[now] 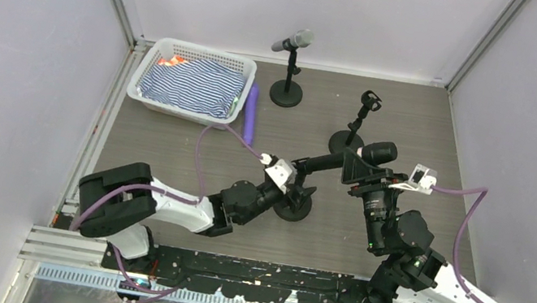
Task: Attach the microphones to the stand
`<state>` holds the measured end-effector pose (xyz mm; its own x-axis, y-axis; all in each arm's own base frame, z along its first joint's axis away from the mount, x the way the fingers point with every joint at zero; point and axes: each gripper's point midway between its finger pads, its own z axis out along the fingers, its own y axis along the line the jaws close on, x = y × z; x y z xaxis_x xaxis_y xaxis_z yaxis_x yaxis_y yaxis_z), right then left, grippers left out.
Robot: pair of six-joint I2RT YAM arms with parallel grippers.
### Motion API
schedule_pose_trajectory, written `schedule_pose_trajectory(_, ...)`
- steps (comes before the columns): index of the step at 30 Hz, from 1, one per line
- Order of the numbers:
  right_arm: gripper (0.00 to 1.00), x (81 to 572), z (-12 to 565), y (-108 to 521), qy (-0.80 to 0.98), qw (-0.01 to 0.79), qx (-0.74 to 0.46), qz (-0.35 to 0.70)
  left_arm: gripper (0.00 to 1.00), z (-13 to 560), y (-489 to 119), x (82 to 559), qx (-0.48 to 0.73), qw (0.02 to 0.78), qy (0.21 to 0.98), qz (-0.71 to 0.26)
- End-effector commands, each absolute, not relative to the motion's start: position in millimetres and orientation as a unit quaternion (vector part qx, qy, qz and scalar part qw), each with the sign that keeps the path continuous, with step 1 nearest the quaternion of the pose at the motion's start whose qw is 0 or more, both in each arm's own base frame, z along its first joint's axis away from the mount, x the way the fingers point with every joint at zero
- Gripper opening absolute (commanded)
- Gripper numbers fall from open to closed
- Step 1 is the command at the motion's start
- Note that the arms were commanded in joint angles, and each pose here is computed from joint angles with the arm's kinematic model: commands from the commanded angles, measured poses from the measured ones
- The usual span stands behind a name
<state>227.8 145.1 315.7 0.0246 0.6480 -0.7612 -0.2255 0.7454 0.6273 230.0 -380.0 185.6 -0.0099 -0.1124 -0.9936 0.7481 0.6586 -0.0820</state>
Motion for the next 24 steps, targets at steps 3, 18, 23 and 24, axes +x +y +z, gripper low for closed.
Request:
schedule_pose_trajectory(3,0.01,232.1,305.4,134.1,0.641,0.706,0.157,0.257,0.62,220.0,-375.0,250.3,0.129,0.714,0.621,-0.297)
schedule_pose_trajectory(18,0.01,231.0,302.6,136.2,0.648,0.709,0.13,0.246,0.12,238.2,-379.1,251.9,0.12,0.742,0.601,-0.273)
schedule_pose_trajectory(23,0.01,228.6,308.5,142.6,0.638,0.729,0.073,0.237,0.0,237.3,-383.7,242.4,0.179,0.732,0.589,-0.293)
schedule_pose_trajectory(24,0.01,228.4,308.2,145.1,0.636,0.733,0.061,0.236,0.0,236.3,-385.9,240.7,0.184,0.72,0.59,-0.315)
